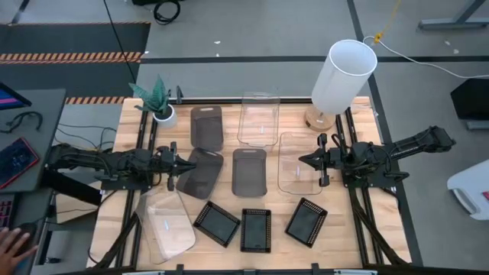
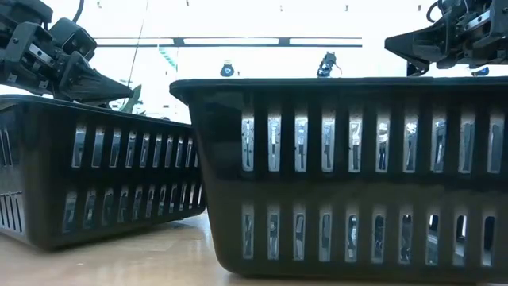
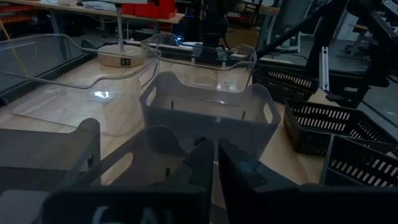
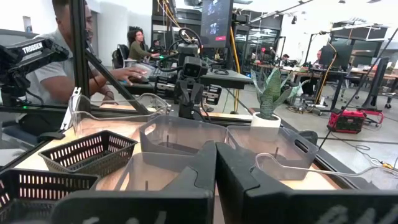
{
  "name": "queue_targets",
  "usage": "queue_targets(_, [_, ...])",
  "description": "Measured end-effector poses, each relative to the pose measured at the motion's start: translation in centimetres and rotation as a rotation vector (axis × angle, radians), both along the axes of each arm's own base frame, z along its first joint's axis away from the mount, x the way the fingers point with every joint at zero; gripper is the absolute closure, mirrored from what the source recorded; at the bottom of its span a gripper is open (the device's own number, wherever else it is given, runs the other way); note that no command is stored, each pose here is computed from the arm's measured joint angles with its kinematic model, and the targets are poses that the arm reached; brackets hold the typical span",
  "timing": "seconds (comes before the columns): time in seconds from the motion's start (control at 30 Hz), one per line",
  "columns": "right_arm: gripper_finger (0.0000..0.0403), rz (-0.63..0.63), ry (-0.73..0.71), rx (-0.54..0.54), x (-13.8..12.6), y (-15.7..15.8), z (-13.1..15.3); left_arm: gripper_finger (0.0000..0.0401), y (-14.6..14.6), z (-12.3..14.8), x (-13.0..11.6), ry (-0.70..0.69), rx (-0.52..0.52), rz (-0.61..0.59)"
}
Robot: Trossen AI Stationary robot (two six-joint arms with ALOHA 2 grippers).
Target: Stack baskets by color
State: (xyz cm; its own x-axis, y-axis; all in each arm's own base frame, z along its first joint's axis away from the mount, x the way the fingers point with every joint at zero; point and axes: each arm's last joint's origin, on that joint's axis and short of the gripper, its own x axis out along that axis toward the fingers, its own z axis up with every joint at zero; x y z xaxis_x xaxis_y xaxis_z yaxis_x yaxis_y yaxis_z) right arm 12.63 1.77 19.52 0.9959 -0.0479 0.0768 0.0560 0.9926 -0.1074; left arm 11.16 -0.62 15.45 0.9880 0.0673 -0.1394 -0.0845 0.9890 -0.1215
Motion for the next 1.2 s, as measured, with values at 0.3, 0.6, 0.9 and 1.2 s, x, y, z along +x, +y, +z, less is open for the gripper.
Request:
queue_targets(0.3, [0.0387, 0.0, 0.0, 0.0, 0.0, 0.0, 0.01, 0.0372, 0.0, 0.01, 0.0, 0.0, 0.0, 0.0])
queue_targets(0.6, [0.0387, 0.0, 0.0, 0.0, 0.0, 0.0, 0.0, 0.0371, 0.0, 0.0, 0.0, 0.0, 0.0, 0.0])
queue_targets(0.9, [0.0387, 0.0, 0.0, 0.0, 0.0, 0.0, 0.01, 0.0367, 0.0, 0.01, 0.0, 0.0, 0.0, 0.0])
queue_targets(1.2, [0.0387, 0.0, 0.0, 0.0, 0.0, 0.0, 0.0, 0.0369, 0.0, 0.01, 0.0, 0.0, 0.0, 0.0])
